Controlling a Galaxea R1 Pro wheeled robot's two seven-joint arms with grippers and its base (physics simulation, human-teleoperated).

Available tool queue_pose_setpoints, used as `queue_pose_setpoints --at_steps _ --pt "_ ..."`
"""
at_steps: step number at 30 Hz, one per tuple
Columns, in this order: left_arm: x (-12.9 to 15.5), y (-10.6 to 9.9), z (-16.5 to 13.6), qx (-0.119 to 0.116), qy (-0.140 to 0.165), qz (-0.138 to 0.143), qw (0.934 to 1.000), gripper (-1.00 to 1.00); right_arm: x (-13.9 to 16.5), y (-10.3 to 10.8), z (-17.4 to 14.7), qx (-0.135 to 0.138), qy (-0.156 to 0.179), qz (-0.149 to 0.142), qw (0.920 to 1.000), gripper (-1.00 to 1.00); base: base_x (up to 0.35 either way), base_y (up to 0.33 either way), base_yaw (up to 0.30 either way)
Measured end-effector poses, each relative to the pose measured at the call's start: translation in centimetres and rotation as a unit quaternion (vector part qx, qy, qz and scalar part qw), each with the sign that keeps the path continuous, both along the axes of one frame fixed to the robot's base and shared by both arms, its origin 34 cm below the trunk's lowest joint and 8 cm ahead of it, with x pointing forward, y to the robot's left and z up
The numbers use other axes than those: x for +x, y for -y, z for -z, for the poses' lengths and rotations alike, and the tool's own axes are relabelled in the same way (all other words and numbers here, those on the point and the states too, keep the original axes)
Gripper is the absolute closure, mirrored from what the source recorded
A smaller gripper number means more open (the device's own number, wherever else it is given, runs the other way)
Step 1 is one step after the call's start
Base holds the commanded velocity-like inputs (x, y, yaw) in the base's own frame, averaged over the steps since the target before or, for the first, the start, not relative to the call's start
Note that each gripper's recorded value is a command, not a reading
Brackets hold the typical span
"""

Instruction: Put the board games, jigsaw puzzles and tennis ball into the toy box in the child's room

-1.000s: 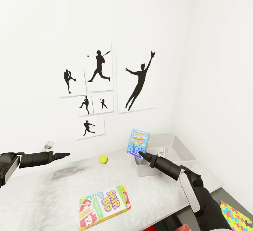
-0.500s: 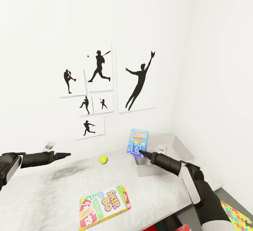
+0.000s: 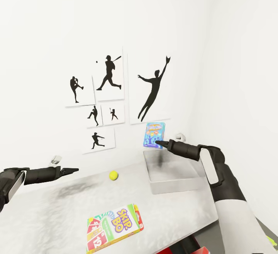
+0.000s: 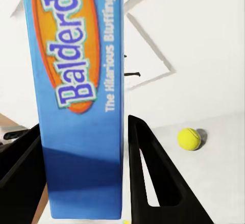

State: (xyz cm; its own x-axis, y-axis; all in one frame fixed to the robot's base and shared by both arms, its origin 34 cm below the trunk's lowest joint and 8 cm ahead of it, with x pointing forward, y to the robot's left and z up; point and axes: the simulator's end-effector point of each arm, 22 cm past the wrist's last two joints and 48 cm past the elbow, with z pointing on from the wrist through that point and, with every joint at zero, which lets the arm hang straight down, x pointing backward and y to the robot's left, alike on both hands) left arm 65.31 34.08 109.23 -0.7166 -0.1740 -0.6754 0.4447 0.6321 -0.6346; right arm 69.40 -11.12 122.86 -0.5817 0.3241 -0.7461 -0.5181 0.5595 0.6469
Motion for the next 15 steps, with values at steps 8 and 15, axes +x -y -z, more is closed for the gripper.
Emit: queue_pose_setpoints --at_steps 8,15 --pt "0.0 0.0 -0.1 0.001 0.005 0.001 1.0000 -1.00 4.5 7.2 2.7 -0.007 -0.078 0.095 0.9924 1.00 0.000 0.000 0.000" --pt "0.0 0.0 -0.1 0.001 0.005 0.002 1.0000 -1.00 5.2 11.7 4.6 -0.013 -0.113 0.133 0.9846 1.00 0.000 0.000 0.000"
